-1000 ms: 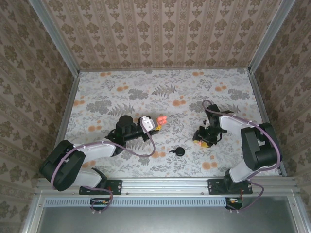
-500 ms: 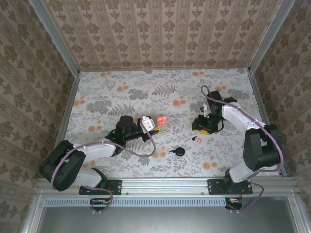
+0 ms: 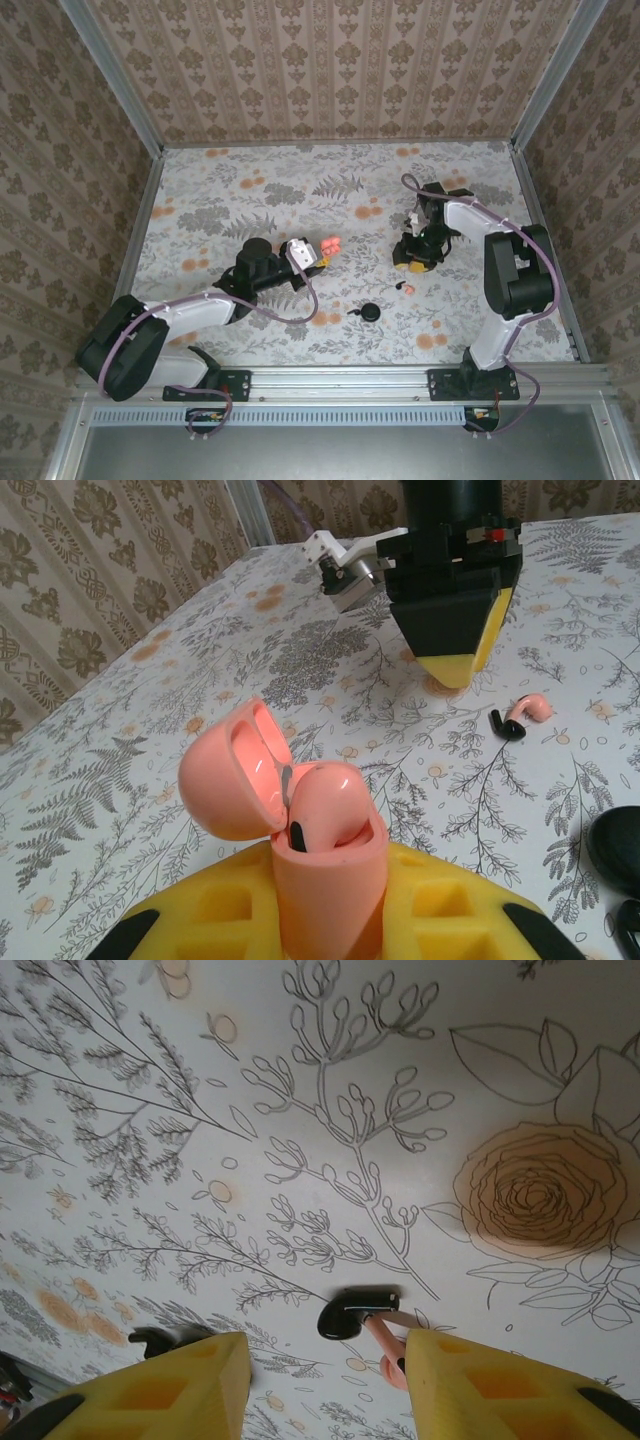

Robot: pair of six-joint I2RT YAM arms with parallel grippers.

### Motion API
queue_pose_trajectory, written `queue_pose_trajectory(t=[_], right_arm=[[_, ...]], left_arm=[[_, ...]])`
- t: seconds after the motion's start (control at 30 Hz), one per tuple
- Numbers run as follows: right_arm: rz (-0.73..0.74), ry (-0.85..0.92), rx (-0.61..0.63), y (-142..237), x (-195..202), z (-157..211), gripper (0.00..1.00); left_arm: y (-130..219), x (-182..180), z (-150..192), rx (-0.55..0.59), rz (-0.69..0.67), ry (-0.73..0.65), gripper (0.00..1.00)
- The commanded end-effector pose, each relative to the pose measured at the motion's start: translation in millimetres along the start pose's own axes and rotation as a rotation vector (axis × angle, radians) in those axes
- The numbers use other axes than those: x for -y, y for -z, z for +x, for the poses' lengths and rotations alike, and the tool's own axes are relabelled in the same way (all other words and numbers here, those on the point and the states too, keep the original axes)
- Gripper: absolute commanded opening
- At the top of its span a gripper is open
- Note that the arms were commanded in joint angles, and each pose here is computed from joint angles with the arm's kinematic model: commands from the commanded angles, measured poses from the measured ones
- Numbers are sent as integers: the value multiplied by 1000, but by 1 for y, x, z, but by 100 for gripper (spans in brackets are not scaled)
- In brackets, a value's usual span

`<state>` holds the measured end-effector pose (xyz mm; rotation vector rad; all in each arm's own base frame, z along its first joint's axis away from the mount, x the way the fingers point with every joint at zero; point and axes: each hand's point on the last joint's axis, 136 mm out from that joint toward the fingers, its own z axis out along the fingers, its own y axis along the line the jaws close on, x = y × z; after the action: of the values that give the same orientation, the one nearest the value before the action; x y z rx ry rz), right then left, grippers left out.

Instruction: Insert wireless bluetooth earbuds into charging case

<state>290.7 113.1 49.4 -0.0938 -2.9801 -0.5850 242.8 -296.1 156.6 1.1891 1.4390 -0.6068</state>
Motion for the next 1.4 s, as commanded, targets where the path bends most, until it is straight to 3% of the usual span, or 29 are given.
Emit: queue_pose_trajectory(t=[0.0, 0.83, 1.13, 1.37], right_arm=[[-11, -18, -64, -12, 3, 15, 47], [-45, 62, -198, -45, -19, 36, 46], [-41, 128, -249, -33, -33, 55, 45], [41, 30, -142, 2, -29, 54, 47]], left_arm=[[2, 2, -1, 4, 0, 7, 14], [1, 2, -2, 1, 0, 12, 14], [0, 3, -1, 2, 8, 14, 14], [0, 3, -1, 4, 11, 17, 14]])
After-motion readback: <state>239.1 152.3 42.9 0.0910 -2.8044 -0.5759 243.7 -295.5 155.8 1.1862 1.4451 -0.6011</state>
